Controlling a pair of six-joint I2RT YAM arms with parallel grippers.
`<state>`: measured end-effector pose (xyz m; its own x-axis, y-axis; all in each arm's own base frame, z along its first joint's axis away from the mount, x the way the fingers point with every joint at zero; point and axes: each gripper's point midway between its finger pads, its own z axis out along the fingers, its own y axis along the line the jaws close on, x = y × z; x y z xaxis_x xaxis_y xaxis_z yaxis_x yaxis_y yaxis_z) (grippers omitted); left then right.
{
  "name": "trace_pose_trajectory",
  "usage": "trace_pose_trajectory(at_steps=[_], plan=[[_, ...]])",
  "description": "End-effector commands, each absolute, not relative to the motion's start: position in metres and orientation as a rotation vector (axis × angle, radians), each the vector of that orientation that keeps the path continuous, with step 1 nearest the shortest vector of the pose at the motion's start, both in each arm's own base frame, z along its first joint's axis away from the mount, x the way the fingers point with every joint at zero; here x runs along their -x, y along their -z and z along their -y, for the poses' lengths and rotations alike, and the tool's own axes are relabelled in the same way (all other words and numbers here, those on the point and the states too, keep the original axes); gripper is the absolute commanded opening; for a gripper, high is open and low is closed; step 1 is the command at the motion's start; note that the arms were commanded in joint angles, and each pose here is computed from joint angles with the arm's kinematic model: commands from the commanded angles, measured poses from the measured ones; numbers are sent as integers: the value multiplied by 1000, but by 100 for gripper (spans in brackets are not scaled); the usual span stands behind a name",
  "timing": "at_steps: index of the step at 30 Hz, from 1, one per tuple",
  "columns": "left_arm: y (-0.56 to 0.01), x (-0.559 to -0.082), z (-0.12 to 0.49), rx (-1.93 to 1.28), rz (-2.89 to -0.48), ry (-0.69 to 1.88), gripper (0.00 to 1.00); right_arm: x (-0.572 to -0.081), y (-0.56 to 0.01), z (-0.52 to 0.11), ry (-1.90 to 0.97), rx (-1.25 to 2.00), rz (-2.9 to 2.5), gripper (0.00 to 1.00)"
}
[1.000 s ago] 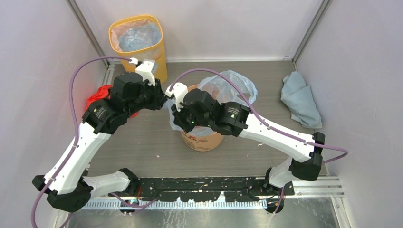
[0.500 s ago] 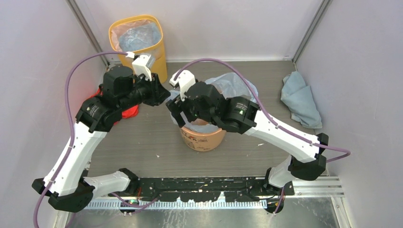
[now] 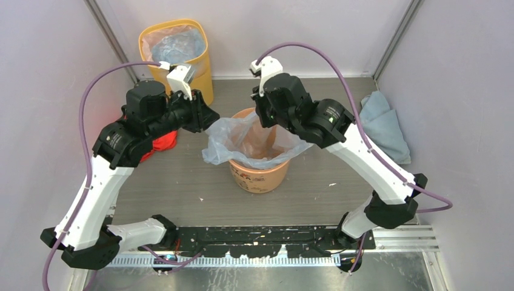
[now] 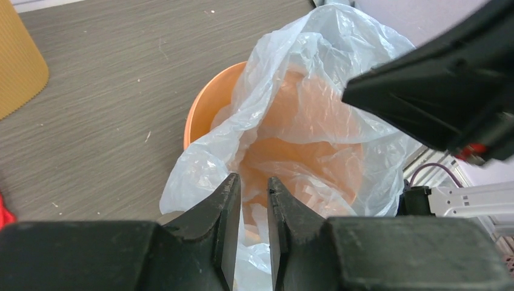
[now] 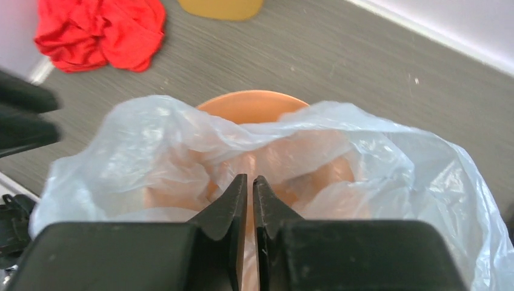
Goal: Put the trash bags into the trash bin
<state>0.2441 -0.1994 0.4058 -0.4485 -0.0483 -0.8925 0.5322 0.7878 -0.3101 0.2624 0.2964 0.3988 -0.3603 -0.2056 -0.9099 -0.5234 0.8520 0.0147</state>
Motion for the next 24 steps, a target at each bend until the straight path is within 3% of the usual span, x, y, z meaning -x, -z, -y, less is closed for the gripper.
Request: trace_pose_trajectory(at_steps=[1,7,13,24], plan=[[-413,-233,201,-370,-1913,762,25,-261,-370,-295,-409,540,-2090,11],[-402,-225,198,-355,-1943,777,26,-259,-291,-316,-395,674,-2286,1],[-377,-208,188,-299,-1993,791,25,-261,-240,-335,-440,717,-2320,1],[-340,-191,174,-248,-2077,767,25,-269,-178,-324,-268,748,-2415,1]])
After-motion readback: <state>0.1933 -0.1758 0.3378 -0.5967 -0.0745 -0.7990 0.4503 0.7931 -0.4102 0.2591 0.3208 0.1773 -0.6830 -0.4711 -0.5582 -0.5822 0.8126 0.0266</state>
